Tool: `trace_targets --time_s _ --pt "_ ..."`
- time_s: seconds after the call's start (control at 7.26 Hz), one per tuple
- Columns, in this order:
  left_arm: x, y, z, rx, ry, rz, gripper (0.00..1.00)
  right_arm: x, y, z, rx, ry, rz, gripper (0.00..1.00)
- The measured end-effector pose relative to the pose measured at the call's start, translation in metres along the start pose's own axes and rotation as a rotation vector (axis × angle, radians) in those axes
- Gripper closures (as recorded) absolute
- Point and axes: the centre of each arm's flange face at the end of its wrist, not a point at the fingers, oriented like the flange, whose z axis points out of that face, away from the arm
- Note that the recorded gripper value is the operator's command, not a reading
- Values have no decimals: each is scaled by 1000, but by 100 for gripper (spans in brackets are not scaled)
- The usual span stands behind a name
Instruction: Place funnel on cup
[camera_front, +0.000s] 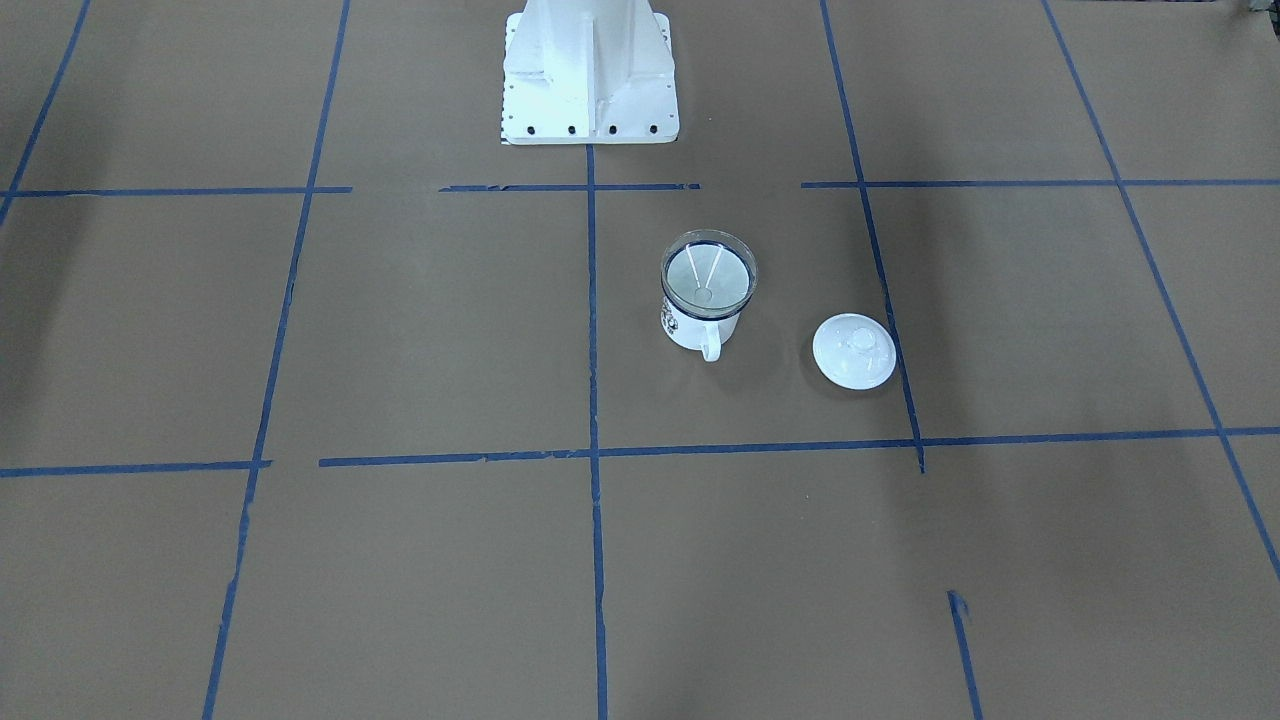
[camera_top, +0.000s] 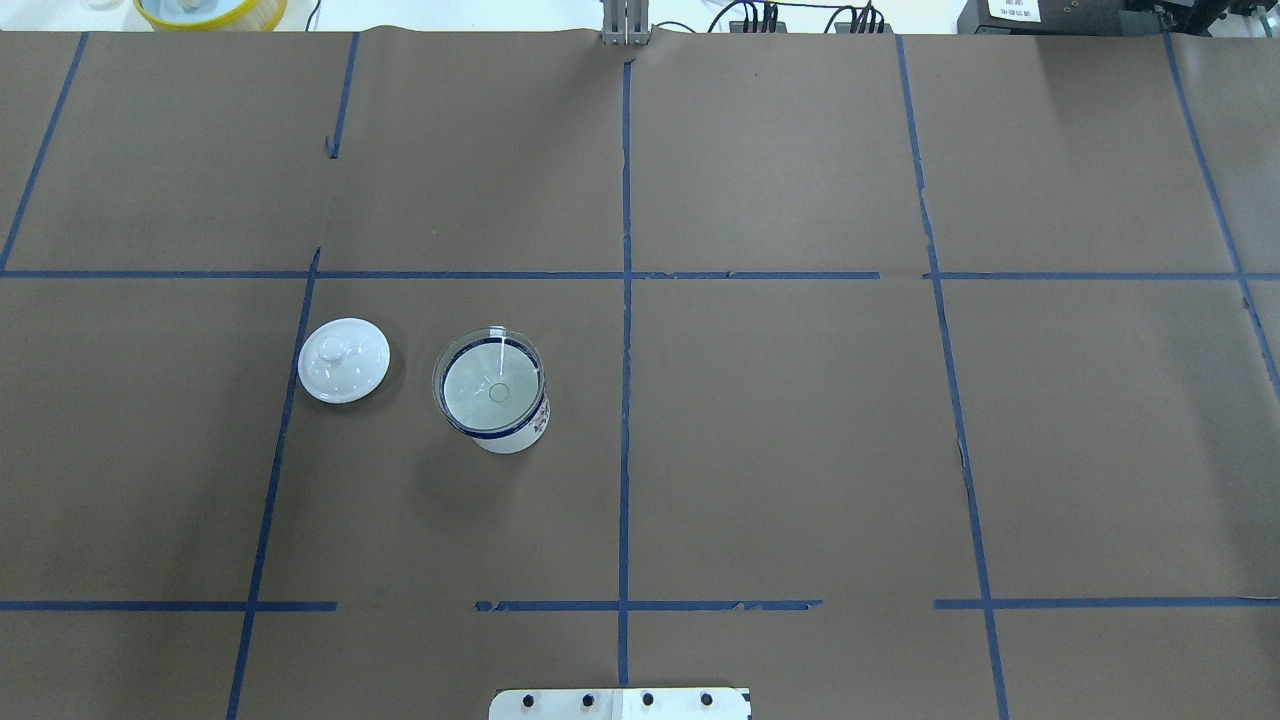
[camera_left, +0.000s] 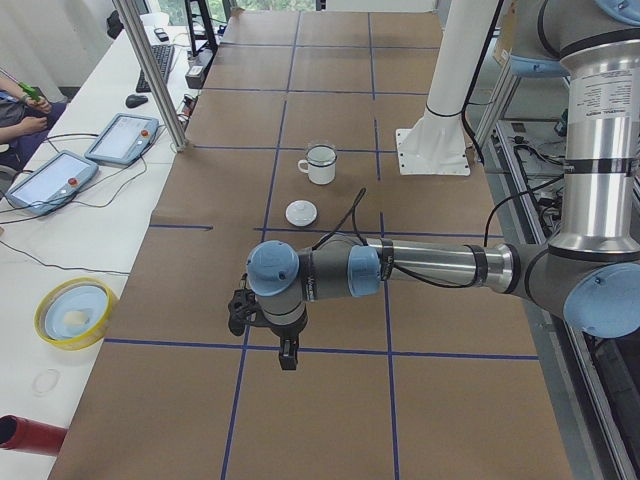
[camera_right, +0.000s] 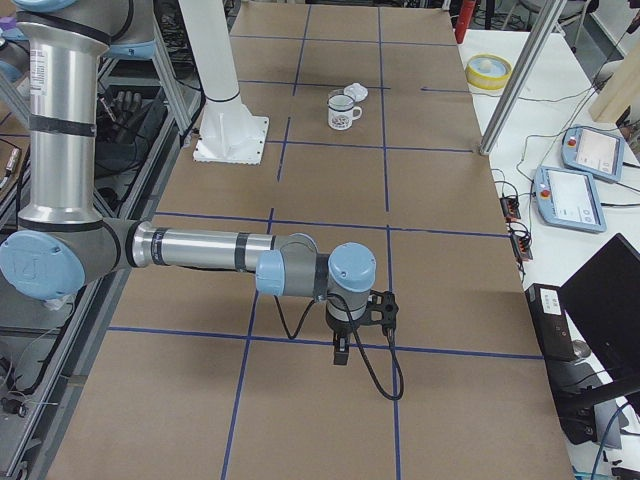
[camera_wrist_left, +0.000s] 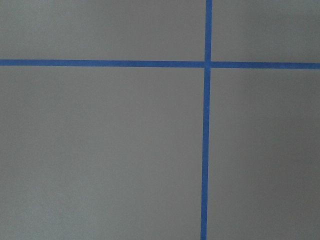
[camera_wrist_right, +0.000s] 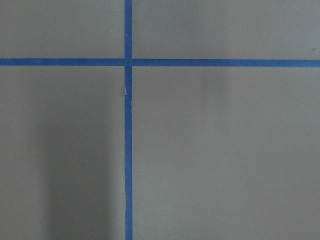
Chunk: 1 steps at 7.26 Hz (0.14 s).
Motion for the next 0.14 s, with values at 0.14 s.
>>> trace_targets --time_s 0.14 --pt "-1 0 -1 1 0 -1 0 0 0 0 0 0 0 0"
